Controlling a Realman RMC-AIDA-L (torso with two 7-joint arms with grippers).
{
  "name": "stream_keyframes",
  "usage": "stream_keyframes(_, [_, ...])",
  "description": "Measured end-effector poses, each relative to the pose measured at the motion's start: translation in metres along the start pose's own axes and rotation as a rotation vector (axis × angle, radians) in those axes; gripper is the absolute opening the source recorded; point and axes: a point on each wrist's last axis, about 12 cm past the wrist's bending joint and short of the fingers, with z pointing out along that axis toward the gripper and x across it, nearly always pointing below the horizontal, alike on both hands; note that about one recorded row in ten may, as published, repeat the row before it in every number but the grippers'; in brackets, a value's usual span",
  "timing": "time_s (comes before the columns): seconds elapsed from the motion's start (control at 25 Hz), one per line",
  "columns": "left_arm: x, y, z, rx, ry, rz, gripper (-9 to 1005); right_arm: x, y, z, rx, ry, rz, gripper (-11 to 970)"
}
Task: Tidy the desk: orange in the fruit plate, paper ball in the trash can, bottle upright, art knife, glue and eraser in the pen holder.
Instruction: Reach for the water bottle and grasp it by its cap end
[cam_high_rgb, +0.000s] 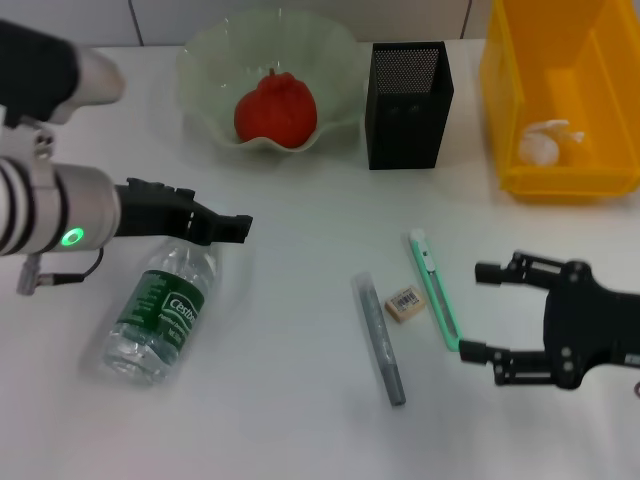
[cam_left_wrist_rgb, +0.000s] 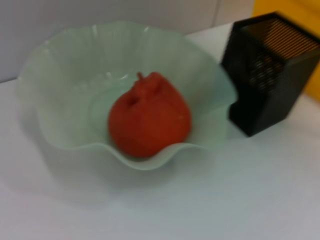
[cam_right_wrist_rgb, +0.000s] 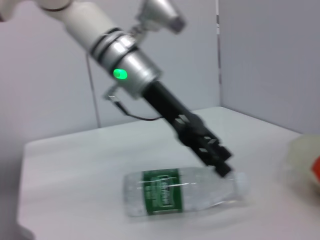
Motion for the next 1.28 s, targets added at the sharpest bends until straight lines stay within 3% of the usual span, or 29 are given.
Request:
stream_keyframes(0.04, [0.0,0.0,0.0,0.0,0.0,0.0,742,0.0,0.0,0.0,0.0,0.0,0.0,839])
stream_keyframes(0.08, [-0.015,-0.002,0.021,-0.108,0.091,0.012,741,0.003,0.002,0.001,-0.005,-0.003,0.011,839])
stream_keyframes(0.2, [-0.015,-0.002,0.021,-0.108,0.091,0.012,738,0.008,0.004,0.002,-0.011,-0.008,0.036,839])
stream_keyframes(0.32, [-0.025,0.007,0.043,-0.197,0.161,0.024,734,0.01,0.005,0.002,-0.014,-0.009,0.042,839])
stream_keyframes(0.56, [-0.022,0.014,0.057,-0.201,0.215,0.016,727,0.011,0.005,0.003,-0.011,-0.007,0.045,839])
stream_keyframes(1.28, [-0.03,0.008,0.068,-0.174,0.291,0.086,705,0.014,0.003,-0.001,0.009,-0.021,0.064,838])
